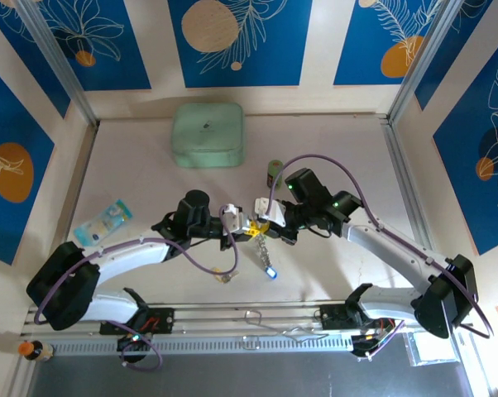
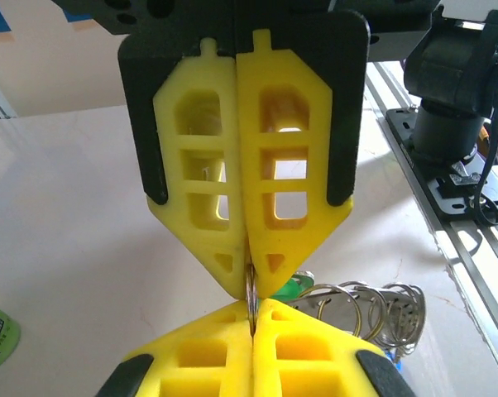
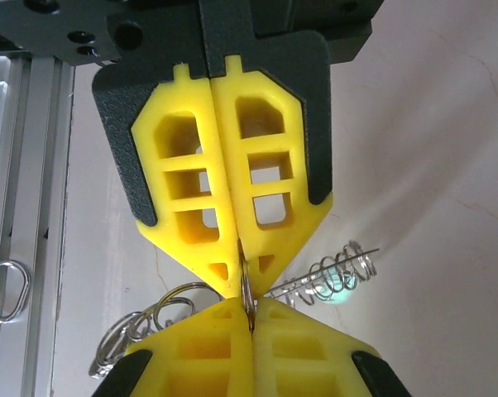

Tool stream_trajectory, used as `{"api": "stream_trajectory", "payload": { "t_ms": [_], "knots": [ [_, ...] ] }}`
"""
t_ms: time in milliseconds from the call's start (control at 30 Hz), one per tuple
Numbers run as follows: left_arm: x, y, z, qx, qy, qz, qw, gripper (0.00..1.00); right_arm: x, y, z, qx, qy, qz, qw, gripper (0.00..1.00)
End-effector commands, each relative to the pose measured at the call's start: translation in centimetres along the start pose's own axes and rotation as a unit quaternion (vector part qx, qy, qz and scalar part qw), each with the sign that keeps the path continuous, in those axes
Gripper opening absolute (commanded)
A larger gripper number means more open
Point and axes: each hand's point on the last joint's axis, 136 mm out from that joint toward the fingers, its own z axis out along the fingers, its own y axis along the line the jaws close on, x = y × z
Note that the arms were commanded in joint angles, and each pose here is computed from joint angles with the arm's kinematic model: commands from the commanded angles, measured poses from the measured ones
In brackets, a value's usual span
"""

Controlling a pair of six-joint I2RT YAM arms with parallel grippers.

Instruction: Put the keys on the keyring

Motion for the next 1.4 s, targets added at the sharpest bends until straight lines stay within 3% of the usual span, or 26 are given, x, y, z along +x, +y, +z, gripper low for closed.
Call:
{"api": "stream_trajectory", "payload": {
  "t_ms": [0, 100, 300, 633, 967, 1200, 1367],
  "knots": [
    [-1.8, 0.4, -0.3, -0.011, -0.02, 0.031, 0.999, 0.0, -2.0, 0.8, -1.0, -0.013, -0.063, -0.004, 0.998, 0.11],
    [-2.3, 0.4, -0.5, -0.021, -0.04, 0.037, 0.998, 0.0, -2.2, 0.6, -1.9, -0.006, -0.122, 0.028, 0.992, 0.24],
    [-2.9, -0.2, -0.5, -0.003, -0.07, 0.027, 0.997, 0.0, -1.5, 0.6, -2.1, 0.013, -0.175, 0.053, 0.983, 0.26],
    [-2.4, -0.3, -0.3, 0.0, -0.063, 0.025, 0.998, 0.0, -0.3, -0.1, -1.9, 0.053, -0.162, 0.057, 0.984, 0.16],
    [-2.3, -0.3, -0.3, -0.001, -0.061, 0.026, 0.998, 0.0, -0.2, 0.2, -1.9, 0.042, -0.157, 0.06, 0.985, 0.14],
    [-2.5, -0.3, -0.4, 0.0, -0.064, 0.028, 0.998, 0.0, -0.1, -0.2, -1.7, 0.046, -0.147, 0.065, 0.986, 0.19],
    [-2.5, -0.3, -0.4, 0.0, -0.065, 0.029, 0.997, 0.0, -0.2, -0.1, -1.9, 0.045, -0.148, 0.064, 0.986, 0.07]
  ]
}}
